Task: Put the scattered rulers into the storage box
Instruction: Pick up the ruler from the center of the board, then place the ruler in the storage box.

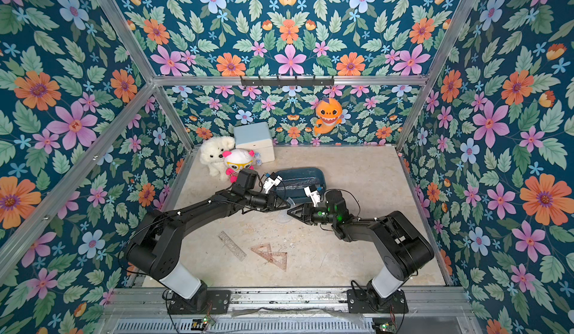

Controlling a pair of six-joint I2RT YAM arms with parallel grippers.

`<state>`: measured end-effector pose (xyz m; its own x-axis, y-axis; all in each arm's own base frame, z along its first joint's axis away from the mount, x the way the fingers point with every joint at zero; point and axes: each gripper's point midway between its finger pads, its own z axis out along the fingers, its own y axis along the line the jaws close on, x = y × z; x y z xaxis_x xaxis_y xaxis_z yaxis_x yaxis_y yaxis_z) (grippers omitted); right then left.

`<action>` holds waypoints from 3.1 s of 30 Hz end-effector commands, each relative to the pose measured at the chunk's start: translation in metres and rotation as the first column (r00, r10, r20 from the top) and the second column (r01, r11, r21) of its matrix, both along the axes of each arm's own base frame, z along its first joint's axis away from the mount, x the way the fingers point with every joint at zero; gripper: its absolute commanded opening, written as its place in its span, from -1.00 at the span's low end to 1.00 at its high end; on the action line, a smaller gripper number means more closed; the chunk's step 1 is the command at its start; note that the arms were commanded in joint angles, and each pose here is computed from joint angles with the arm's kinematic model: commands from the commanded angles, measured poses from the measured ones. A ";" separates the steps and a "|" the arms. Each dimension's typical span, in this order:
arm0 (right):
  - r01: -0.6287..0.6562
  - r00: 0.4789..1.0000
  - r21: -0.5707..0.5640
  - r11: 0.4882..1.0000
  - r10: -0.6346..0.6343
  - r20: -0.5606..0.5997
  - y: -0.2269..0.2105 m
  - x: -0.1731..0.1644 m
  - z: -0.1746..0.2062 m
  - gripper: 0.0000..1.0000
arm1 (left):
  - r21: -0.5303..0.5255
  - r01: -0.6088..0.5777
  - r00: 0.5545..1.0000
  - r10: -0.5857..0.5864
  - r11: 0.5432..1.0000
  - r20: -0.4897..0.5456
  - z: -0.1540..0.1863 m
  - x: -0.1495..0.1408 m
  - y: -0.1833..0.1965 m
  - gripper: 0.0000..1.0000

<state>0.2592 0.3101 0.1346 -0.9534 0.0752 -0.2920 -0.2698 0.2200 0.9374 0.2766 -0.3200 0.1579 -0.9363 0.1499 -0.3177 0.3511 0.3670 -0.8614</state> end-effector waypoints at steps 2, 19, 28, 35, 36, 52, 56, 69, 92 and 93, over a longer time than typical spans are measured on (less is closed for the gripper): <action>-0.041 0.999 0.127 0.991 0.038 0.029 0.001 0.000 0.021 -0.56 | -0.053 0.021 1.000 -0.021 0.998 0.002 0.011 0.000 -0.002 -1.00; 0.118 0.993 0.103 0.988 -0.116 -0.027 -0.006 0.036 0.017 -1.00 | 0.154 -0.160 0.984 0.146 0.975 0.099 -0.007 0.036 0.033 0.10; 0.390 0.918 -0.199 0.899 -0.396 0.011 -0.020 0.129 -0.017 -1.00 | 0.451 -0.468 0.867 0.299 0.760 0.398 0.008 0.090 0.109 0.98; 0.388 0.916 -0.373 0.843 -0.398 0.055 -0.013 0.171 -0.039 -1.00 | 0.461 -0.532 0.834 0.344 0.711 0.432 0.005 0.090 0.128 0.99; 0.379 0.919 -0.388 0.840 -0.391 0.051 -0.010 0.174 -0.042 -1.00 | 0.460 -0.549 0.824 0.358 0.698 0.440 0.007 0.091 0.132 0.99; 0.256 0.949 -0.527 0.811 -0.315 -0.024 0.010 0.171 -0.082 -0.92 | 0.437 -0.608 0.783 0.408 0.663 0.470 0.014 0.093 0.146 0.99; 0.242 0.954 -0.546 0.802 -0.300 -0.018 0.009 0.171 -0.078 -0.71 | 0.438 -0.596 0.791 0.399 0.673 0.464 0.014 0.092 0.144 0.99; 0.291 0.955 -0.603 0.743 -0.263 0.136 -0.013 0.168 -0.012 -0.08 | 0.434 -0.570 0.810 0.391 0.698 0.437 0.011 0.090 0.138 0.99; 0.107 0.881 -0.830 0.547 0.335 0.334 0.057 -0.103 -0.082 0.09 | 0.482 -0.554 0.832 0.477 0.679 0.284 -0.041 0.038 0.141 0.99; 0.105 0.877 -0.844 0.526 0.350 0.328 0.057 -0.108 -0.090 0.17 | 0.484 -0.554 0.831 0.479 0.677 0.283 -0.042 0.037 0.142 0.99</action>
